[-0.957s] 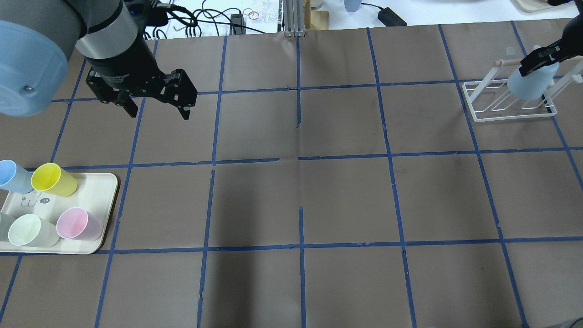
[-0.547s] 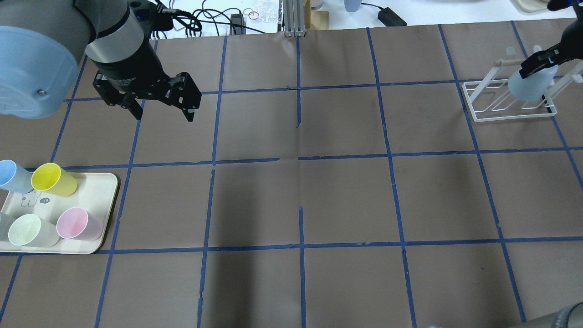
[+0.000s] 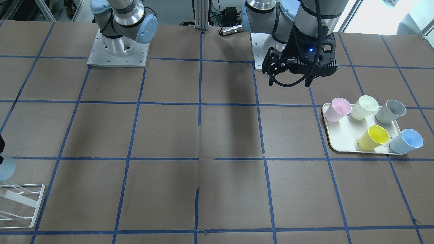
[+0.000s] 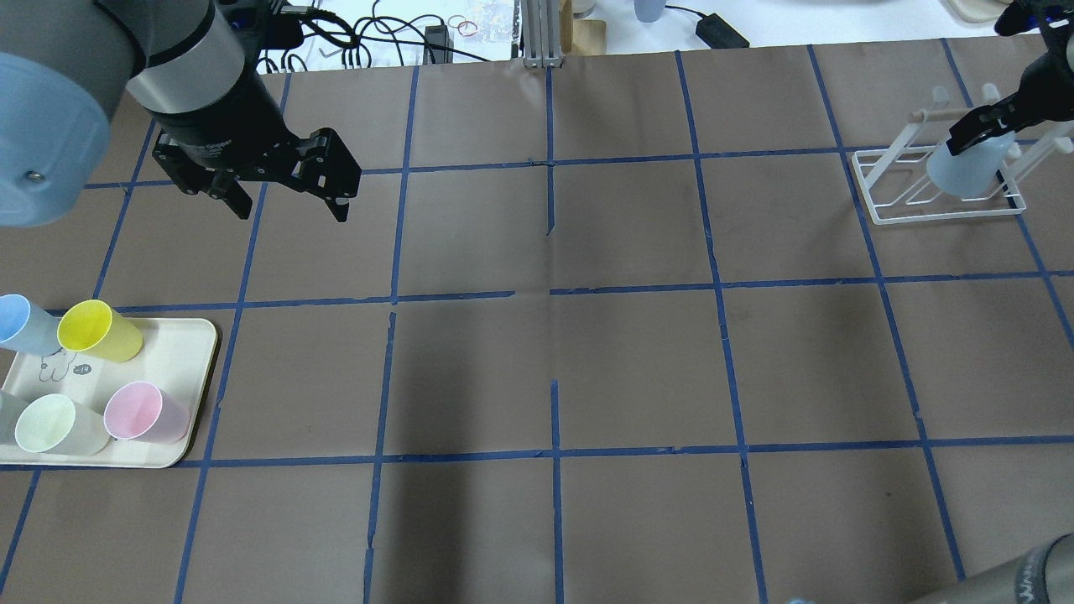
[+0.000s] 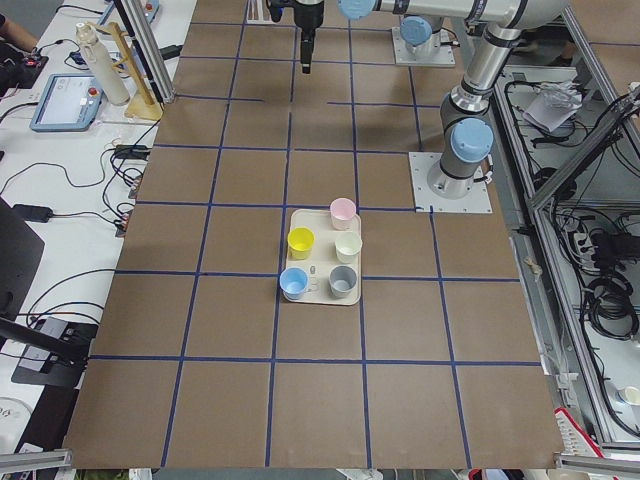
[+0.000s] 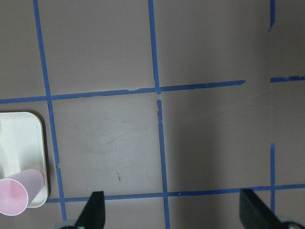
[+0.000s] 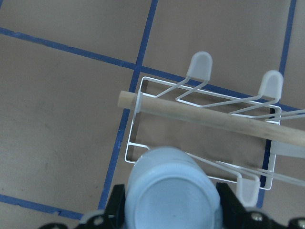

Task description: Transfer IKEA cup to right arm and place on rack

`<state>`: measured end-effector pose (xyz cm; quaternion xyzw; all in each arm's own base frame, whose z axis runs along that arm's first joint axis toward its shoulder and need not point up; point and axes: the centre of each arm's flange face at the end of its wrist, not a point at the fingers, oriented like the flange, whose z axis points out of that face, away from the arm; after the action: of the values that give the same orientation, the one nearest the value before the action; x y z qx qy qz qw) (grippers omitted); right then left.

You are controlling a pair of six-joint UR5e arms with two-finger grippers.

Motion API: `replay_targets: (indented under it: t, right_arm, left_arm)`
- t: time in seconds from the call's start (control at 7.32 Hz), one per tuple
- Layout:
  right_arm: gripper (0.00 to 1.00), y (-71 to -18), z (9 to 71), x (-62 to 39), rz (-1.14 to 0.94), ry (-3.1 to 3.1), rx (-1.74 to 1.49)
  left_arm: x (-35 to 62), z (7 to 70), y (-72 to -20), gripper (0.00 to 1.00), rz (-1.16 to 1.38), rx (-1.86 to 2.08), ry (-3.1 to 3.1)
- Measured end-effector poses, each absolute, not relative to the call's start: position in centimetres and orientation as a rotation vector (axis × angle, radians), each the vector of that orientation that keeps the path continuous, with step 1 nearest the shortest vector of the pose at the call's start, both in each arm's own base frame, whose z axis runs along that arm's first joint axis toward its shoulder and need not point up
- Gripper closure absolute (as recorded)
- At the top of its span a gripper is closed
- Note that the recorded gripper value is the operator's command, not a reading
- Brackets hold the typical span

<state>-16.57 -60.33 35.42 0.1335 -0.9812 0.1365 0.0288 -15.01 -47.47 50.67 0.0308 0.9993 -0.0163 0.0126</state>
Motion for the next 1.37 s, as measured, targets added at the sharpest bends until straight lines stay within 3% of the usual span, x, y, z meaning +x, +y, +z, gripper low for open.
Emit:
replay_targets:
  t: [0.41, 0.68, 0.82, 0.96, 1.09, 1.37]
  right_arm:
    - [0.85, -60.6, 33.8, -17.3, 0.396, -3.044, 0.4]
    - [0.72, -60.8, 32.7, -17.8, 0.374, -3.057, 0.39]
    - [0.55, -60.8, 32.2, -18.1, 0.365, -3.063, 0.38]
    - [0.21, -60.8, 32.0, -18.1, 0.359, -3.068, 0.372]
    - [0.0, -60.8, 31.9, -18.2, 0.357, -3.071, 0.368]
    - [0.0, -60.9, 31.4, -18.2, 0.349, -3.077, 0.365]
  left_arm:
    - [-13.2, 51.1, -47.3, 0.0, -0.066, 0.144, 3.118]
    - [-12.7, 50.8, -47.3, 0.0, -0.064, 0.169, 3.12]
    - [-12.6, 50.7, -47.4, 0.0, -0.066, 0.161, 3.13]
    - [-12.7, 50.7, -47.4, 0.0, -0.067, 0.152, 3.147]
    - [-12.7, 50.7, -47.4, 0.0, -0.065, 0.148, 3.154]
    - [-12.6, 50.6, -47.4, 0.0, -0.062, 0.145, 3.153]
